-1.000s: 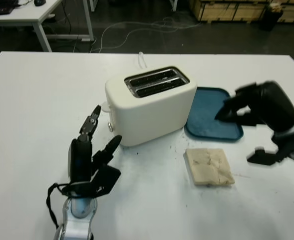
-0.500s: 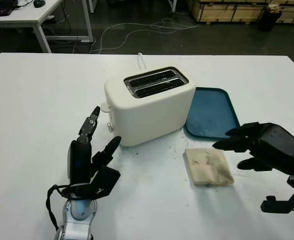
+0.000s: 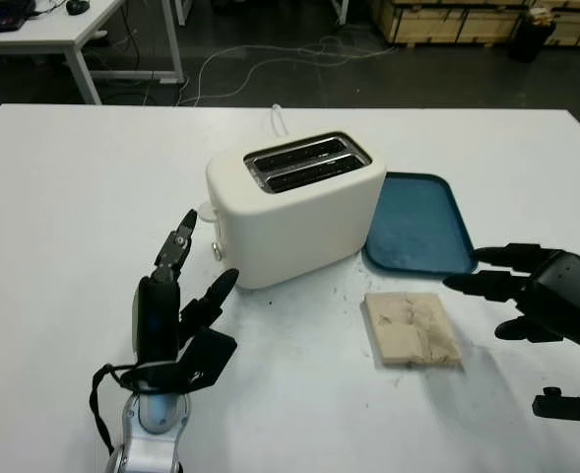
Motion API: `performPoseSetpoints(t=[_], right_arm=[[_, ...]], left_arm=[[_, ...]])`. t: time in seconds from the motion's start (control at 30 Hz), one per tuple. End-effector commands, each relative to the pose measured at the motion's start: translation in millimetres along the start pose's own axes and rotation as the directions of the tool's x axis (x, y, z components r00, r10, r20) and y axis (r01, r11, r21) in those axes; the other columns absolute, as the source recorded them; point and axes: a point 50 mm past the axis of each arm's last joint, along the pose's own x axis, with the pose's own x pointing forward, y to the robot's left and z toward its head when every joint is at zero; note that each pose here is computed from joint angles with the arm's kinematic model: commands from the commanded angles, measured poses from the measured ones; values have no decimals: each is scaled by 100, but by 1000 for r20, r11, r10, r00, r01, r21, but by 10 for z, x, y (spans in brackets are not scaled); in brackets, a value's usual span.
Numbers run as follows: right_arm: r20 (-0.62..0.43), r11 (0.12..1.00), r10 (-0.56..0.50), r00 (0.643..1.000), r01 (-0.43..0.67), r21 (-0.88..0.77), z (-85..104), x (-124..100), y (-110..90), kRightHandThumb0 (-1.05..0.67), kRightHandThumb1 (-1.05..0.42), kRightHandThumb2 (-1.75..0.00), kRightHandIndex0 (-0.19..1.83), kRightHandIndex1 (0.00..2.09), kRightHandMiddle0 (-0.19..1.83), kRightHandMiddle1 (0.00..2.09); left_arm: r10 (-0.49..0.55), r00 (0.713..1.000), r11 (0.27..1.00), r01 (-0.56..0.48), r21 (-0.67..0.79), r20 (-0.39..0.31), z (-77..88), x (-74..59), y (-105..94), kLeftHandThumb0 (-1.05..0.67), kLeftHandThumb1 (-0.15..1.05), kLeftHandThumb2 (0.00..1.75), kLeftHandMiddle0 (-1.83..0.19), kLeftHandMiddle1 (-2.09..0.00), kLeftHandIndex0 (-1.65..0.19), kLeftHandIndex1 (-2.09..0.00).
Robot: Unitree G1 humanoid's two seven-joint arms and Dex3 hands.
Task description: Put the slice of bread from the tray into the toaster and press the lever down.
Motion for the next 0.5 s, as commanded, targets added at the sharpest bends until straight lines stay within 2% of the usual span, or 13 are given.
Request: performPoseSetpoints(t=[0.0, 0.47], right_arm=[[23, 1000, -8, 1000, 8, 9, -7, 19, 9, -36, -36, 0, 71, 1, 78, 0], [88, 979, -136, 987, 120, 167, 216, 96, 311, -35, -37, -1, 68, 1, 76, 1]], left_arm=[[9, 1000, 1000, -9, -7, 16, 32, -1, 23, -63, 92, 28, -44, 0, -33, 0], [9, 1000, 1000, -9, 9, 20, 35, 10, 31, -62, 92, 28, -44, 0, -33, 0]])
